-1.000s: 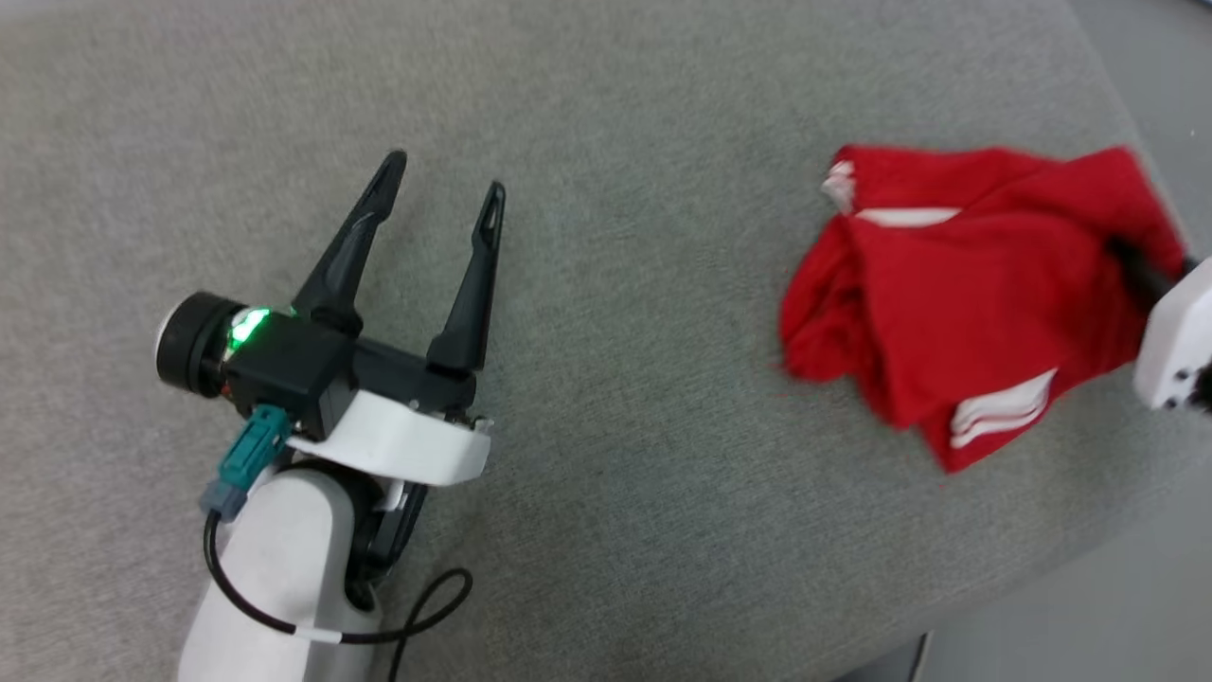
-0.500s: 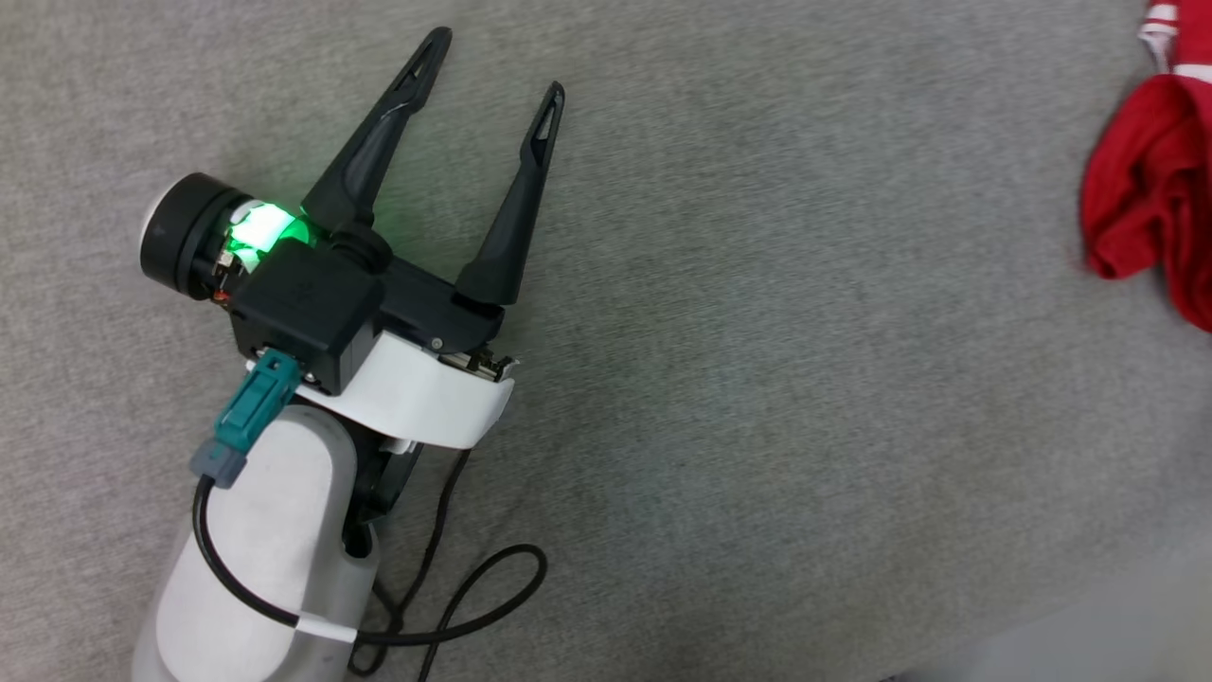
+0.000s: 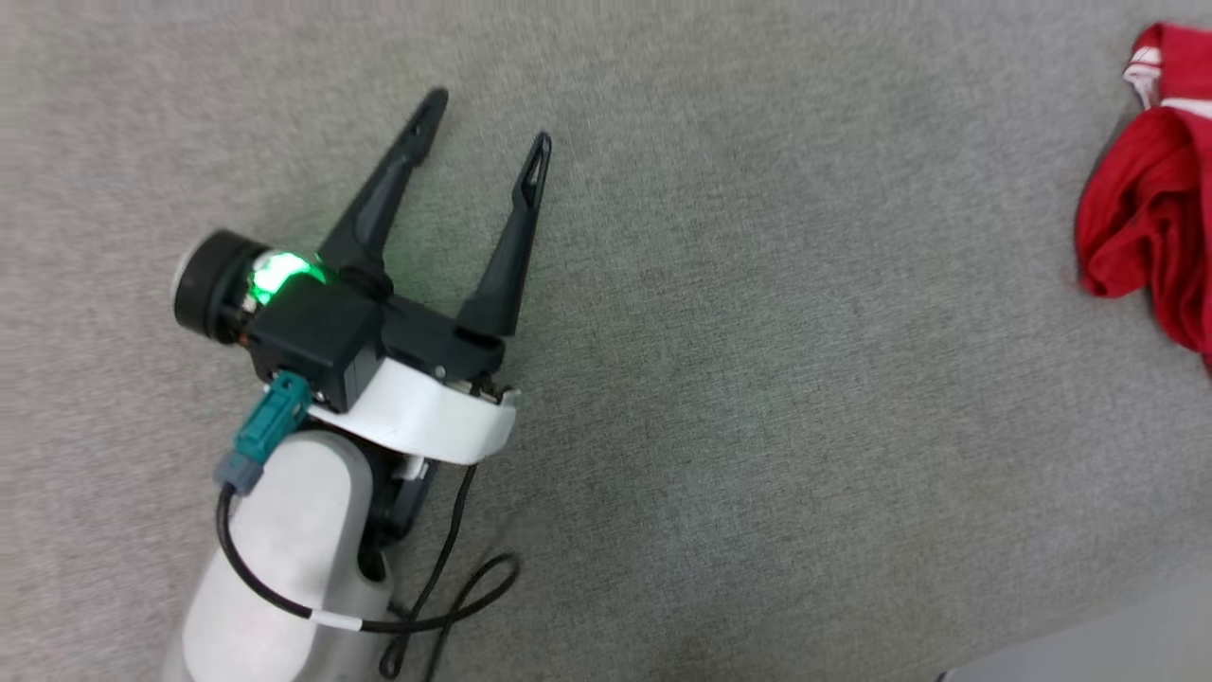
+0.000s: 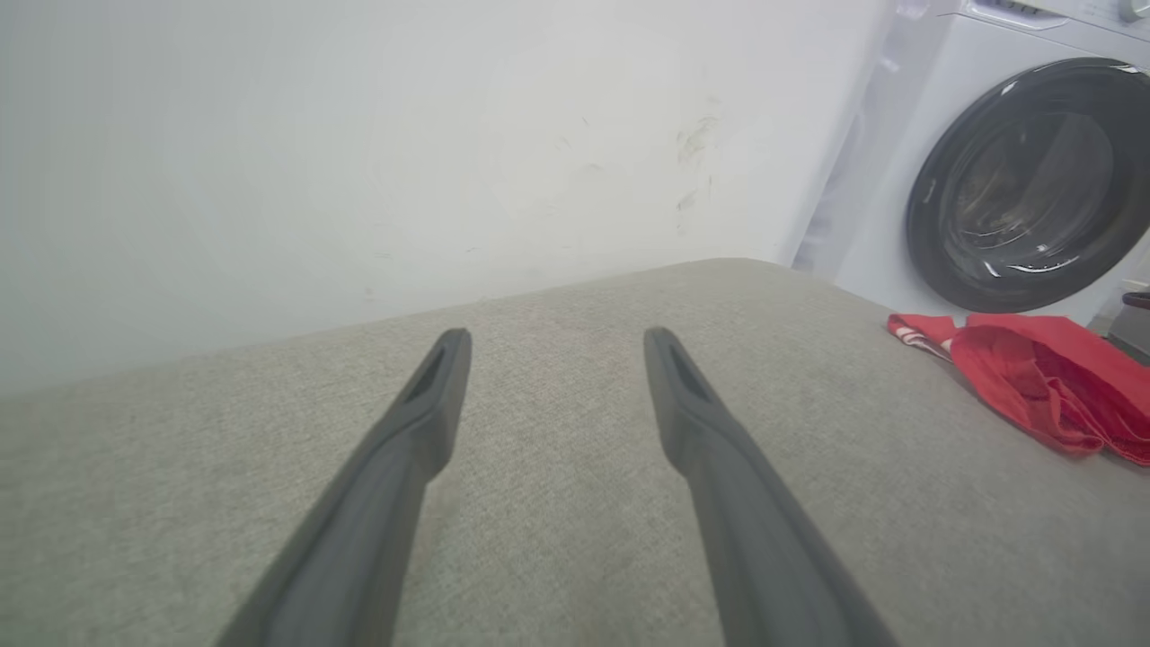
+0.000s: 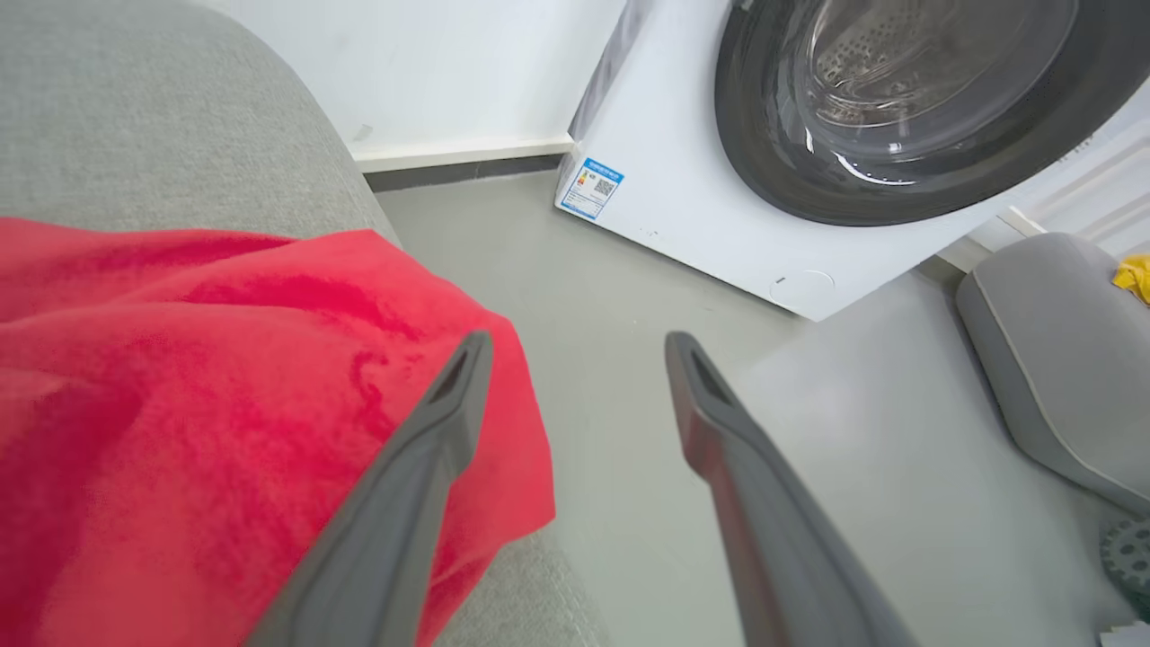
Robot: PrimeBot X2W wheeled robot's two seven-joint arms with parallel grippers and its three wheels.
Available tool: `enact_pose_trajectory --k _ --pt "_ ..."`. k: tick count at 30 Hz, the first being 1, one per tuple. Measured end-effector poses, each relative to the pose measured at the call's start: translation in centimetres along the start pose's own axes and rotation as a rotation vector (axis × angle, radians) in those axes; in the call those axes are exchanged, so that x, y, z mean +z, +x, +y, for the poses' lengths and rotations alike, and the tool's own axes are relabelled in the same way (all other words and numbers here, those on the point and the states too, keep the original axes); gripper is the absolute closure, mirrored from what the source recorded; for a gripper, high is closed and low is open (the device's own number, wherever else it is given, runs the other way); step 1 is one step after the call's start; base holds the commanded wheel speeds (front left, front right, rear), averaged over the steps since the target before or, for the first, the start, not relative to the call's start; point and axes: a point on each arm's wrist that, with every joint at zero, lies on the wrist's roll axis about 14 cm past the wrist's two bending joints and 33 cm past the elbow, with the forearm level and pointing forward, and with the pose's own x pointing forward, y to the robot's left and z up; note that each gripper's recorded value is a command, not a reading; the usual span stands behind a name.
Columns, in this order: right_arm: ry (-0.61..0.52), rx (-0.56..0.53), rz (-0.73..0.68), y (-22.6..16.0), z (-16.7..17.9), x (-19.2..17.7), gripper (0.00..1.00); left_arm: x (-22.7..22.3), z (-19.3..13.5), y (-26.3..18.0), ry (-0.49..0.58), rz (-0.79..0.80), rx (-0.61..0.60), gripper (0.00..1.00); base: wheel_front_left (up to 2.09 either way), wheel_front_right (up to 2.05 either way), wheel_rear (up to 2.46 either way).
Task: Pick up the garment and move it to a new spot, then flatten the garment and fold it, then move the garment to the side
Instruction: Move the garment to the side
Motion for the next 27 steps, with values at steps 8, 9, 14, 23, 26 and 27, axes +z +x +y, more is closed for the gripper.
enact_pose_trajectory --k 8,9,14,23,26,27 --pt "0.098 0.013 -0.102 -2.8 -0.9 1.3 0.00 1.3 -0.2 -3.3 -0.008 0.029 0.099 0.00 0.00 0.00 0.00" --pt "0.115 0.024 -0.112 -3.3 -0.6 1.3 0.00 1.5 -0.2 -3.9 -0.008 0.033 0.115 0.00 0.00 0.00 0.00" --pt "0.203 0.068 -0.193 -6.2 0.1 2.0 0.00 2.6 -0.5 -6.7 -0.007 0.050 0.181 0.00 0.00 0.00 0.00" --pt "0.336 0.192 -0.254 -12.1 3.9 0.4 0.00 5.1 -0.2 -11.4 0.021 0.044 0.296 0.00 0.00 0.00 0.00" --pt "0.385 0.299 -0.291 -15.7 7.4 0.5 0.00 6.1 0.4 -14.3 0.038 0.042 0.379 0.00 0.00 0.00 0.00" --pt "0.392 0.324 -0.294 -16.4 8.2 0.6 0.00 6.4 0.5 -14.9 0.041 0.039 0.392 0.00 0.00 0.00 0.00"
